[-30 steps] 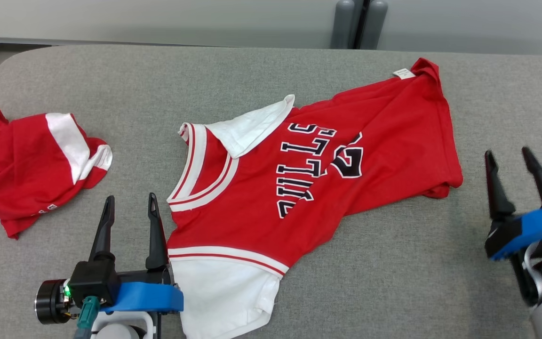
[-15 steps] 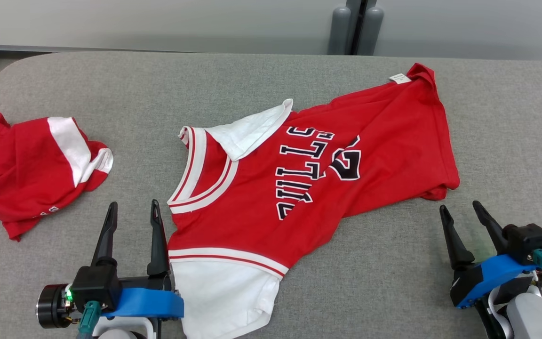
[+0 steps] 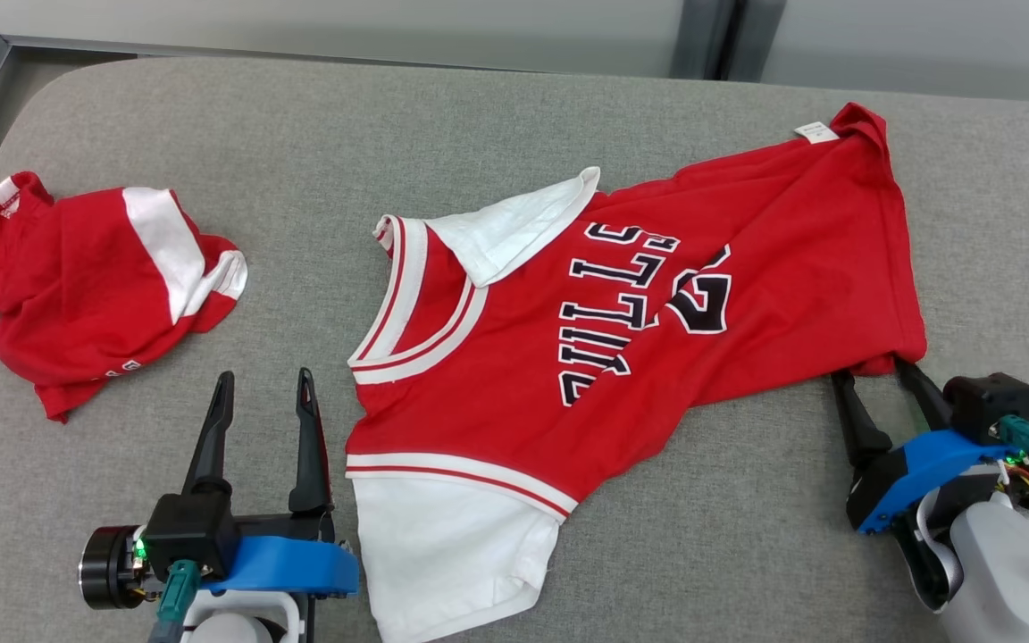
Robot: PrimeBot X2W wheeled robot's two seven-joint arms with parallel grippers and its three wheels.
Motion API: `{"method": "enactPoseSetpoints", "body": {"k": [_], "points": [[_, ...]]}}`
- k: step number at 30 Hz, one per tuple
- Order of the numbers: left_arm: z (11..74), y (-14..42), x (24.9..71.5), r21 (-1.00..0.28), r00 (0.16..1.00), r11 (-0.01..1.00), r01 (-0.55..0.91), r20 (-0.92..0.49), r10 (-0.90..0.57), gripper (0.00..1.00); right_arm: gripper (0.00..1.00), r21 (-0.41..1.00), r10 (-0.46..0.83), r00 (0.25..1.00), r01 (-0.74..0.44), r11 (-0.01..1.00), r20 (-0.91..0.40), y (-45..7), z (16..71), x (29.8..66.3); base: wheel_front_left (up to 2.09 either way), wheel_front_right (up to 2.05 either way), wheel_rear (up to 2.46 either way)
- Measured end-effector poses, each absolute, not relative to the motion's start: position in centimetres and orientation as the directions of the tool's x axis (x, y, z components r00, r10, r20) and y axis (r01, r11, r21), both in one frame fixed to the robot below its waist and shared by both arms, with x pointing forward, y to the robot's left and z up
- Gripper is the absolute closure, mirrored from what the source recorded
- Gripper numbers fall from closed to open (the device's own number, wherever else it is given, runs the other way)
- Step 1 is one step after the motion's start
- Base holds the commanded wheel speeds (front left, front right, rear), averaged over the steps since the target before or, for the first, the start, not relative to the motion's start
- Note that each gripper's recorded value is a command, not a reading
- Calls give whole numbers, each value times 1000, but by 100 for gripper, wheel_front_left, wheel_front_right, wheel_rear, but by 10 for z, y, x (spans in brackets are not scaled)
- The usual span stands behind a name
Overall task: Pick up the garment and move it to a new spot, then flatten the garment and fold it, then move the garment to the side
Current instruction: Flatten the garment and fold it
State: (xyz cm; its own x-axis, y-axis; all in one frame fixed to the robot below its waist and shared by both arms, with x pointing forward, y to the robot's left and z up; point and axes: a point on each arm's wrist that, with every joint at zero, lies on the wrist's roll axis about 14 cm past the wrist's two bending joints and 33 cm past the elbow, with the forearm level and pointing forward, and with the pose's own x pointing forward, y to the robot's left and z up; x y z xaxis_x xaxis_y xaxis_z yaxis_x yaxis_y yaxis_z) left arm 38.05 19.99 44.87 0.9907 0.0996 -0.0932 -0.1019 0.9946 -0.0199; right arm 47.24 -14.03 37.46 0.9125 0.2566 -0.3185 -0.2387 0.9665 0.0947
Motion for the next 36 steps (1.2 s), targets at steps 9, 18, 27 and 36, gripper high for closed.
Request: {"method": "enactPoseSetpoints", "body": {"k": [9, 18, 27, 36], "points": [[445, 201, 381, -22, 989, 994, -109, -106, 106, 0, 100, 110, 266, 905, -243, 964, -332, -134, 371, 493, 0, 0, 0], [442, 190, 373, -37, 990, 995, -88, -117, 83, 0, 100, 116, 266, 923, -242, 963, -279, -144, 390, 463, 0, 0, 0], [454, 170, 374, -56, 997, 998, -17, -80, 13, 0, 100, 111, 237, 951, -218, 970, -198, -163, 419, 412, 0, 0, 0], [457, 159, 373, -58, 997, 998, 23, -67, -27, 0, 100, 113, 224, 945, -202, 973, -239, -173, 409, 355, 0, 0, 0]]}}
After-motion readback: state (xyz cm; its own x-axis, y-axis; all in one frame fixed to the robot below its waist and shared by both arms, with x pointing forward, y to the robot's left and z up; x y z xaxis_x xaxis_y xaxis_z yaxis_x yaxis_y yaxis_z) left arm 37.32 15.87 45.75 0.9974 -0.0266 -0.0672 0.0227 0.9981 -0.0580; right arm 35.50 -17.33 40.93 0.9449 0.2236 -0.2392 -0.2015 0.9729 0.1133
